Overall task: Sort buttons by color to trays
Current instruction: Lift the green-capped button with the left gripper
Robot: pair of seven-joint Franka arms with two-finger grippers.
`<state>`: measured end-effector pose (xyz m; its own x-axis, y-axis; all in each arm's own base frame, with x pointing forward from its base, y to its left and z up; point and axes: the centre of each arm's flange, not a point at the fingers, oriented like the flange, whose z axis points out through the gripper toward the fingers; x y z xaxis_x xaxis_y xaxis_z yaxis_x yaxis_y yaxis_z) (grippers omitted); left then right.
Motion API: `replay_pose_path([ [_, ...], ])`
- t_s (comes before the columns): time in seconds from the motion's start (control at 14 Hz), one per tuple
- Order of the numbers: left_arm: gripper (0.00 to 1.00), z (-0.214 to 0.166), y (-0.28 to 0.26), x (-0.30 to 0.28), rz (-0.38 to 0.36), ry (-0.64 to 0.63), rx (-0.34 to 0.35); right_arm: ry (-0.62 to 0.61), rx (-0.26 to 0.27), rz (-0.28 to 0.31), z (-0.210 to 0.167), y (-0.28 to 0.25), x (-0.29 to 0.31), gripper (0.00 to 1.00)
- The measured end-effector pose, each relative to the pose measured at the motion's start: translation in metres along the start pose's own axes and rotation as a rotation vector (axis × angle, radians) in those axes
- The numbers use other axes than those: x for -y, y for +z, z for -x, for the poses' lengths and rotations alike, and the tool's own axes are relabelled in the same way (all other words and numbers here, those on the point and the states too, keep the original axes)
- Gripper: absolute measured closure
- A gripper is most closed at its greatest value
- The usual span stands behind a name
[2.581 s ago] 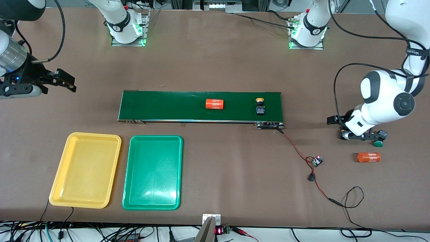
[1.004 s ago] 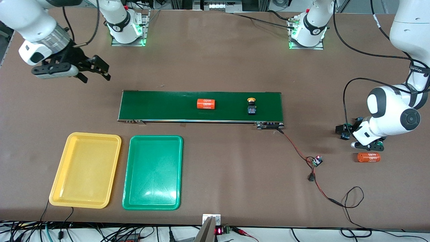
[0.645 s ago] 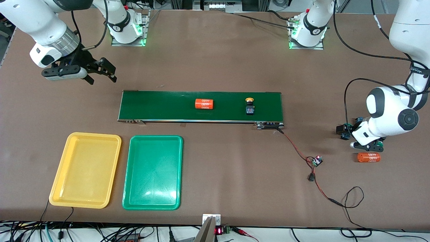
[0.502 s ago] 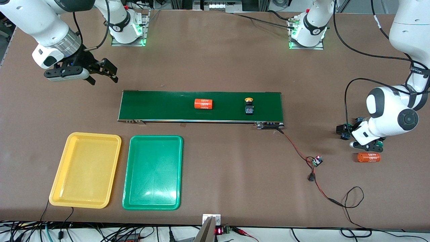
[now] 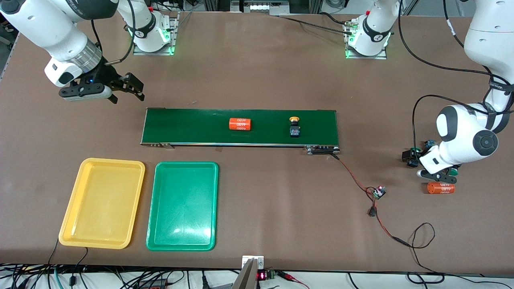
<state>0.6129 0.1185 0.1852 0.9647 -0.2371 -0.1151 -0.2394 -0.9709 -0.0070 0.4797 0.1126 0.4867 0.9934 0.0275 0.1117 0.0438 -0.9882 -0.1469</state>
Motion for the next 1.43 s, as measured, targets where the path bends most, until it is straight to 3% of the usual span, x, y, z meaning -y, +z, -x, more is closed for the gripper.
replay_pose_path([
  [0.43,0.0,0.001,0.011,-0.002,-0.002,0.013,0.018,-0.002,0.005,0.0,-0.001,0.004,0.001,0.0],
  [0.72,0.44,0.001,0.012,-0.002,-0.001,0.013,0.02,-0.002,0.004,0.0,-0.001,0.003,0.001,0.0],
  [0.86,0.59,0.001,0.011,-0.002,-0.002,0.013,0.018,-0.003,0.004,0.0,-0.001,0.003,0.002,0.0],
  [1.43,0.59,-0.007,-0.068,-0.042,-0.021,0.039,0.067,-0.004,0.004,0.0,-0.001,0.003,0.002,0.0],
])
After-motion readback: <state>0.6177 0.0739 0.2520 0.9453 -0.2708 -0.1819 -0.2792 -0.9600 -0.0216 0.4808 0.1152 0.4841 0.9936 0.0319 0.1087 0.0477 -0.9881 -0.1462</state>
